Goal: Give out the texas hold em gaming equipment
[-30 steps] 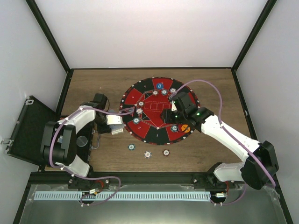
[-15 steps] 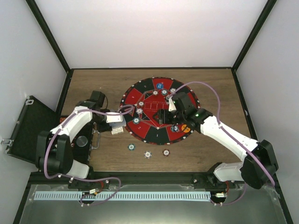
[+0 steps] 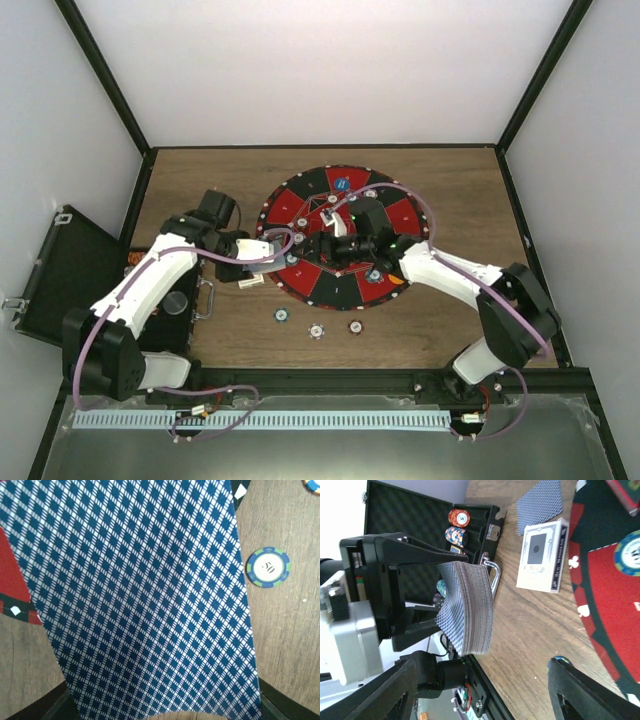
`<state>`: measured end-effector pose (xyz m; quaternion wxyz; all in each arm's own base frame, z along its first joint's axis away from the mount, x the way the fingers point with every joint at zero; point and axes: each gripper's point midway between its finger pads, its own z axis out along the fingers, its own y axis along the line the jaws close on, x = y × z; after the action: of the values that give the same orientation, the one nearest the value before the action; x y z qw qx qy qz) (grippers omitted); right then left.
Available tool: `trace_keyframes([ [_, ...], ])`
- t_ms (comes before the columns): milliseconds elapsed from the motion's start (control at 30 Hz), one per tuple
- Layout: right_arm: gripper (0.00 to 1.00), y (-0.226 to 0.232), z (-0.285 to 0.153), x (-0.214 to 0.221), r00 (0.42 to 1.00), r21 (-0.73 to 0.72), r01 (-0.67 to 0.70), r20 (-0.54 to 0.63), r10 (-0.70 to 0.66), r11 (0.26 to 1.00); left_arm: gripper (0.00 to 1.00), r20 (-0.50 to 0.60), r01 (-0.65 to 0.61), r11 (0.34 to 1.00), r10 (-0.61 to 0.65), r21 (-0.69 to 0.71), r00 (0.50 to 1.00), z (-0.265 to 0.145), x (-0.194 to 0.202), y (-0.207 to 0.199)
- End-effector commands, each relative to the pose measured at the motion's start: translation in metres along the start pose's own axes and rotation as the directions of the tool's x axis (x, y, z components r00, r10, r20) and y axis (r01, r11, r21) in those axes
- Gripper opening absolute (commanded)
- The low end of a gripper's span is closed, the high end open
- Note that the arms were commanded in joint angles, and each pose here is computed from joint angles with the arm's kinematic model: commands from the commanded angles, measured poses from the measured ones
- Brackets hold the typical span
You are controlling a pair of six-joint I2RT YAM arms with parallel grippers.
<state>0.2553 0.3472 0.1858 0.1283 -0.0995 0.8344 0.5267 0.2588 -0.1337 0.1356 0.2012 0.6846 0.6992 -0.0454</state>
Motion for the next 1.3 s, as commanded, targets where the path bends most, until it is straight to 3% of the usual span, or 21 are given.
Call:
trace_keyframes([
  [0,0.73,0.032,0.017,-0.001,0.999,-0.124,0.017,-0.046,-0.023,0.992,0.04,0.046,-0.022,1.000,0.022,-0.003,0.999,-0.012,-0.018,-0.002],
  [267,0.70,0.036,0.041,0.000,0.996,-0.158,-0.014,-0.085,0.001,0.987,0.04,0.047,-0.039,0.999,0.040,-0.014,0.998,-0.016,-0.024,-0.002],
  [567,0.56,0.045,0.059,-0.004,0.992,-0.222,-0.051,-0.121,0.025,0.974,0.04,0.056,-0.051,0.998,0.052,-0.035,0.997,-0.018,-0.029,0.001],
  [667,0.47,0.048,0.061,-0.004,0.991,-0.240,-0.062,-0.127,0.032,0.969,0.04,0.061,-0.053,0.998,0.056,-0.043,0.997,-0.019,-0.031,0.003],
  [867,0.20,0.051,0.061,-0.001,0.990,-0.270,-0.086,-0.135,0.051,0.959,0.06,0.077,-0.057,0.996,0.062,-0.066,0.995,-0.021,-0.036,0.008],
  [900,0.15,0.052,0.060,-0.001,0.989,-0.279,-0.092,-0.137,0.055,0.956,0.17,0.086,-0.052,0.996,0.058,-0.073,0.995,-0.021,-0.038,0.010],
  [933,0.10,0.053,0.059,0.000,0.989,-0.289,-0.096,-0.139,0.057,0.953,0.39,0.098,-0.044,0.996,0.051,-0.077,0.994,-0.022,-0.040,0.010],
  [967,0.06,0.054,0.059,0.000,0.988,-0.296,-0.098,-0.139,0.059,0.950,0.73,0.110,-0.034,0.996,0.043,-0.081,0.993,-0.024,-0.043,0.011],
  [1000,0.03,0.054,0.058,0.001,0.988,-0.300,-0.102,-0.140,0.062,0.948,0.96,0.129,-0.021,0.996,0.033,-0.092,0.991,-0.027,-0.046,0.012],
  [1033,0.01,0.054,0.058,0.001,0.988,-0.300,-0.105,-0.141,0.065,0.948,0.99,0.150,-0.004,0.995,0.019,-0.103,0.989,-0.030,-0.050,0.015],
  [1267,0.01,0.060,0.052,0.004,0.989,-0.336,-0.106,-0.137,0.063,0.936,1.00,0.253,0.056,0.996,-0.036,-0.072,0.967,-0.046,-0.071,0.013],
])
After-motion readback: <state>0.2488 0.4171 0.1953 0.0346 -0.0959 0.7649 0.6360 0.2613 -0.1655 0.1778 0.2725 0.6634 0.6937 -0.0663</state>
